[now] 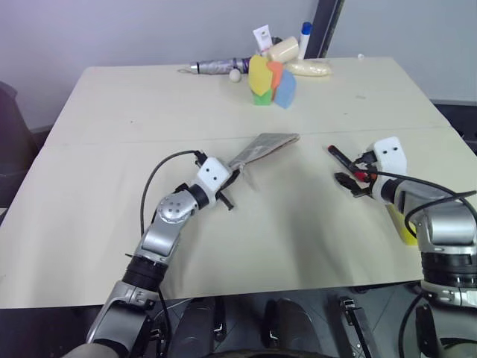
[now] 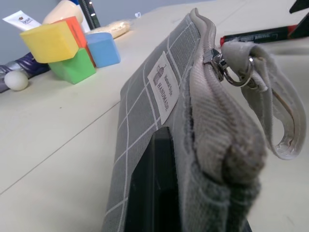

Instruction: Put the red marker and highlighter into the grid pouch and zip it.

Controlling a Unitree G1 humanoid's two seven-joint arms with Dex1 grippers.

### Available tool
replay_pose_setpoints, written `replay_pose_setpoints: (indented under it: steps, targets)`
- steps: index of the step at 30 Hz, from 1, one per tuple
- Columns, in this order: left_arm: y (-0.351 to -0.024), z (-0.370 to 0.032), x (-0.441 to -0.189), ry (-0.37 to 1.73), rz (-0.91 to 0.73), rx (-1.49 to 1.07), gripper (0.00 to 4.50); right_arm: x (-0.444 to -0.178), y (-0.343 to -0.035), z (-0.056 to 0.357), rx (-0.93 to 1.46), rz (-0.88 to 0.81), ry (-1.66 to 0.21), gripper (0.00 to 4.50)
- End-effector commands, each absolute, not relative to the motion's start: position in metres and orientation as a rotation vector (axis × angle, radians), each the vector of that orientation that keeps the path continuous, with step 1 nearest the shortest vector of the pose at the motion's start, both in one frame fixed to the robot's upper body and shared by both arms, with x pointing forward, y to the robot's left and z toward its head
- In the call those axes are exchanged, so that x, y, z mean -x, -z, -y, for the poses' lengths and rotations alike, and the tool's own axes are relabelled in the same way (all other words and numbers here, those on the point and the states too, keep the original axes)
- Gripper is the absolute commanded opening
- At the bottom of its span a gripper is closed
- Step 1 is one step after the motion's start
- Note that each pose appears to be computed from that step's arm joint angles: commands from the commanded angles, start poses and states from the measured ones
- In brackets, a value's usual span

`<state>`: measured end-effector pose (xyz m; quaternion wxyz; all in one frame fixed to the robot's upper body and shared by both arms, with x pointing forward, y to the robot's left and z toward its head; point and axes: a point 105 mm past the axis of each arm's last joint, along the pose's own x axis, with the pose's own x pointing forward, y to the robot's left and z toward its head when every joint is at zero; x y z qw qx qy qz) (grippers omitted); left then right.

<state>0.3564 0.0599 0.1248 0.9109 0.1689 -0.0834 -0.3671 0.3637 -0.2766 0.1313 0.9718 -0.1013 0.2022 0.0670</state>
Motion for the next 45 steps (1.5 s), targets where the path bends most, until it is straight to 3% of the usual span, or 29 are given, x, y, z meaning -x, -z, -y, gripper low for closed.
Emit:
replay_pose_setpoints:
  steps: [1,4,7,13,17,24,45]
  targets:
    - [-0.136,-0.064,-0.355,0.739,0.224,-0.359,0.0,-0.375,-0.133,0.284,0.146,-0.38,-0.104,4.37]
    - [-0.137,-0.064,-0.355,0.731,0.227,-0.356,0.0,-0.379,-0.124,0.287,0.13,-0.4,-0.091,4.37]
    - [-0.138,-0.065,-0.355,0.72,0.228,-0.34,0.0,-0.38,-0.12,0.285,0.074,-0.402,-0.096,3.53]
    - [-0.138,-0.063,-0.355,0.72,0.221,-0.295,0.0,-0.375,-0.132,0.273,0.147,-0.349,-0.147,0.38]
    - [-0.138,-0.063,-0.355,0.731,0.221,-0.281,0.0,-0.359,-0.164,0.243,0.391,-0.228,-0.295,0.36]
    - [-0.139,-0.058,-0.354,0.758,0.227,-0.271,0.0,-0.327,-0.196,0.2,0.529,-0.089,-0.528,0.36]
    - [-0.143,-0.052,-0.347,0.802,0.253,-0.279,0.0,-0.331,-0.183,0.189,0.649,-0.154,-0.594,0.36]
